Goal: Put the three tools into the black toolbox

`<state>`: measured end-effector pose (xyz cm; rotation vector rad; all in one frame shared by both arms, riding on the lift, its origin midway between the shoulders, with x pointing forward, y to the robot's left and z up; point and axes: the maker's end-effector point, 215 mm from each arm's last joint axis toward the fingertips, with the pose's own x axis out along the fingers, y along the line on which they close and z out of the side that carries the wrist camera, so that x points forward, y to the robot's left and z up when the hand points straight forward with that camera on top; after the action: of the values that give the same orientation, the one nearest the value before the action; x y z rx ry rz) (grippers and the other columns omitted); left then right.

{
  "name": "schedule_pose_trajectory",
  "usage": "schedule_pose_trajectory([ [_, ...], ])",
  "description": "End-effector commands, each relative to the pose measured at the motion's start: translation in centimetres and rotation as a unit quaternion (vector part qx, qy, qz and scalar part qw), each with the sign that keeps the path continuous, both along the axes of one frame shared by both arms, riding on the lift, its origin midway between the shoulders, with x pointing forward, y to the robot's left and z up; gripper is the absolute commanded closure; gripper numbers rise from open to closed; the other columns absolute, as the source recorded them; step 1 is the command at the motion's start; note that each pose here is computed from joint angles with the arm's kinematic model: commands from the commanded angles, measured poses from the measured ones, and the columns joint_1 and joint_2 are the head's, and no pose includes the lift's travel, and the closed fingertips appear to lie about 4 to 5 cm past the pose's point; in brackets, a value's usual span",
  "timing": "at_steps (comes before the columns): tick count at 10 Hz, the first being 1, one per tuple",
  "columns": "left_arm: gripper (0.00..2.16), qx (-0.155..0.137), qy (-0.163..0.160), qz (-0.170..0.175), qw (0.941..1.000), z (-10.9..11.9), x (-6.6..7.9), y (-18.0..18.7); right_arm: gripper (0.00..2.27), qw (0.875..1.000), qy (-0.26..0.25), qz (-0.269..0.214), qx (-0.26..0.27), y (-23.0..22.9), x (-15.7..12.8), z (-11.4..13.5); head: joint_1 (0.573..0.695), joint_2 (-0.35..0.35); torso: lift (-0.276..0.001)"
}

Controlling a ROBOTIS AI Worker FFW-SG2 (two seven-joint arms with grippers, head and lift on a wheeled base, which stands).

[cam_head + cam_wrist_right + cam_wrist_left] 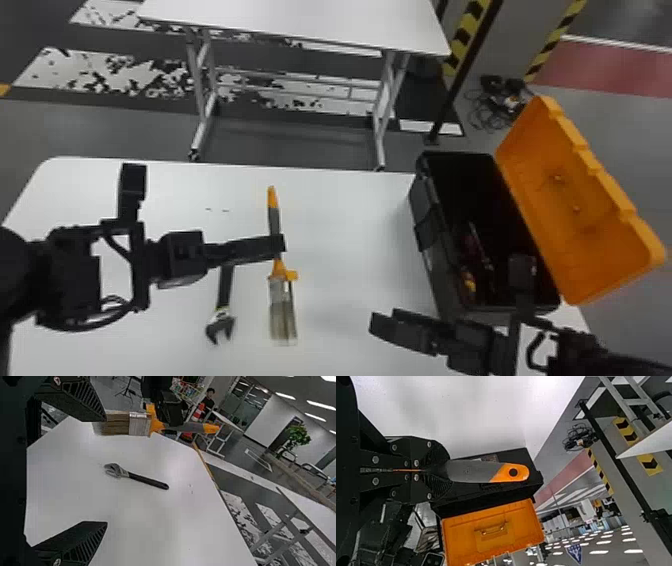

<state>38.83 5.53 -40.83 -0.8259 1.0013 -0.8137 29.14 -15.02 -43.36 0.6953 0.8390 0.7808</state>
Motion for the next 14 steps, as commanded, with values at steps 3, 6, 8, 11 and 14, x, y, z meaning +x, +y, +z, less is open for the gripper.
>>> schedule_pose_trajectory([
  [3,2.02,0.009,0.008,-0.008,0.9999,-0.9,-0.6,-0.6,0.07,0.999,0.017,0.043,0.0,2.7,-2.6,2.1,0.695,-0.153,-0.051],
  [6,2.02,0.017,0.01,-0.012,0.9997,-1.3,-1.0,-0.9,0.07,0.998,-0.022,0.065,-0.014,5.4,-2.3,2.0,0.695,-0.112,-0.051],
  [8,2.02,0.019,0.014,-0.01,0.9997,-1.6,-1.3,-0.7,0.08,0.992,-0.049,0.085,-0.081,7.6,-2.4,0.1,0.695,-0.09,-0.051],
  [11,2.02,0.018,0.016,-0.011,0.9996,-1.8,-1.7,-0.7,0.08,0.983,-0.062,0.109,-0.138,10.0,-2.2,-1.4,0.695,-0.026,-0.051],
  [14,2.02,0.018,0.017,-0.015,0.9996,-2.0,-2.3,-1.0,0.08,0.981,-0.06,0.112,-0.147,10.1,-1.3,-1.6,0.695,-0.002,-0.051],
])
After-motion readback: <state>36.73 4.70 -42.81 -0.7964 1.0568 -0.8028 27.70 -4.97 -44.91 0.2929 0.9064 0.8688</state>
